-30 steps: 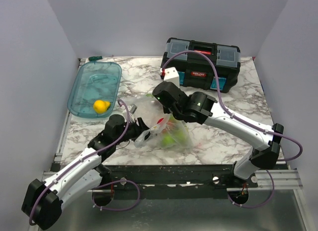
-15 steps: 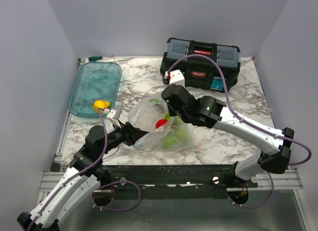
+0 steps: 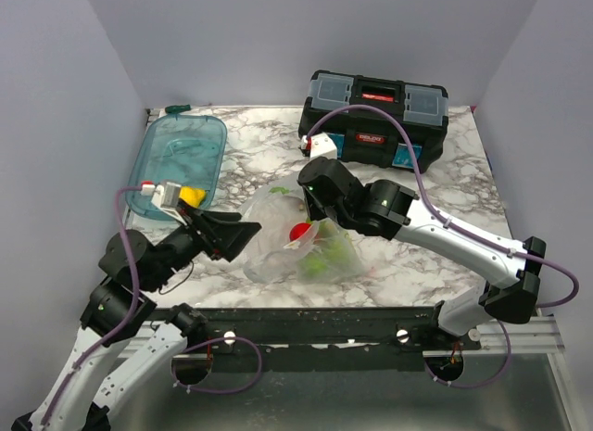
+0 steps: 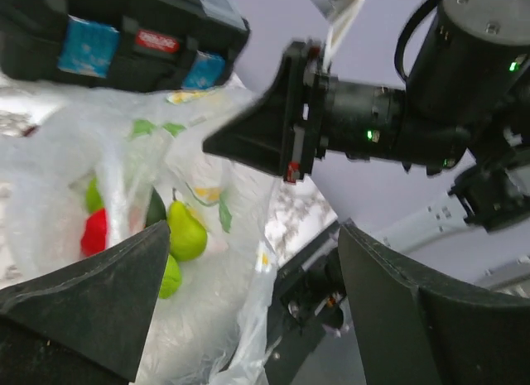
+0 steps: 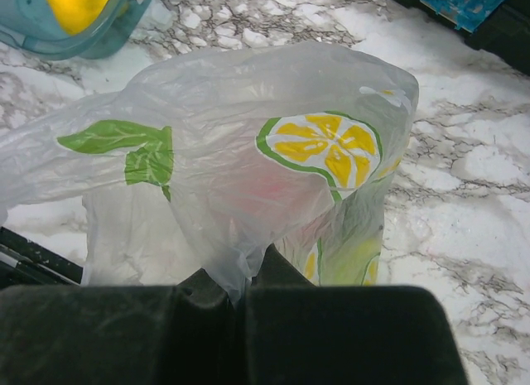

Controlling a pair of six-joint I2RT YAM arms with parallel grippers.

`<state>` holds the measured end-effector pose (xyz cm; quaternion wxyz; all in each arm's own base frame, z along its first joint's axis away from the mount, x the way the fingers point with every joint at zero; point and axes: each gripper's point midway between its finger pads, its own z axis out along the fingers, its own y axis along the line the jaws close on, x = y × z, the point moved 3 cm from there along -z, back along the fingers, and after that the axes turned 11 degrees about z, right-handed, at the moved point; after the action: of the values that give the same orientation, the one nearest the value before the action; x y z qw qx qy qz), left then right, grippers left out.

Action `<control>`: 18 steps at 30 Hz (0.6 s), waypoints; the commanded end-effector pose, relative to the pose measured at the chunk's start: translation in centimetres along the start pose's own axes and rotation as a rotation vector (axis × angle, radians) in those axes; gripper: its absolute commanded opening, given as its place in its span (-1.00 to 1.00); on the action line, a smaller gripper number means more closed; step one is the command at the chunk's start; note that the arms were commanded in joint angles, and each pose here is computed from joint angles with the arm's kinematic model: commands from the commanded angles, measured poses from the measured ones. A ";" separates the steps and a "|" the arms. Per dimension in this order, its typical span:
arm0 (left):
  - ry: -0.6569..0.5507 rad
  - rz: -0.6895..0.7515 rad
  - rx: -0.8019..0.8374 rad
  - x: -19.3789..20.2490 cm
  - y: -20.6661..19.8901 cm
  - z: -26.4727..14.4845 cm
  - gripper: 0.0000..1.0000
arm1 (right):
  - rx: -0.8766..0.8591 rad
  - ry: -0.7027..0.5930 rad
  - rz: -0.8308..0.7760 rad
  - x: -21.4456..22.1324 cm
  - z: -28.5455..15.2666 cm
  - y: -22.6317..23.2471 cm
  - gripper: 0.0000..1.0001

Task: Take the fake fruits out of the plastic bag
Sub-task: Adjust the plastic bag at the center of the board.

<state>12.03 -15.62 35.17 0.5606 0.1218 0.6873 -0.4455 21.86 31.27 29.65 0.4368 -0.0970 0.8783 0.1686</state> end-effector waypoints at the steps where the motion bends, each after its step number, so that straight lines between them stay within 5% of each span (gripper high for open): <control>1: -0.019 0.071 -0.199 -2.3 1.7 -1.5 0.55 | -0.047 -0.021 0.023 -1.1 -0.5 0.9 -0.99; 4: 0.065 0.086 0.090 -2.2 -2.7 -0.7 0.54 | -0.040 -0.016 0.019 -1.1 -0.6 0.8 -0.99; 7: 0.207 -0.025 0.344 -0.2 -5.7 0.1 0.22 | -0.036 -0.012 0.018 -0.9 -0.5 0.6 -0.99; 18: 0.172 0.036 -0.258 3.3 8.6 7.4 -0.13 | -0.192 0.036 0.032 -0.3 -1.3 2.7 -0.99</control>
<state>14.91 -19.26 30.51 0.4540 0.1611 0.7595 -0.4371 21.27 31.94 29.73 0.4213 -0.1073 0.8796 0.1931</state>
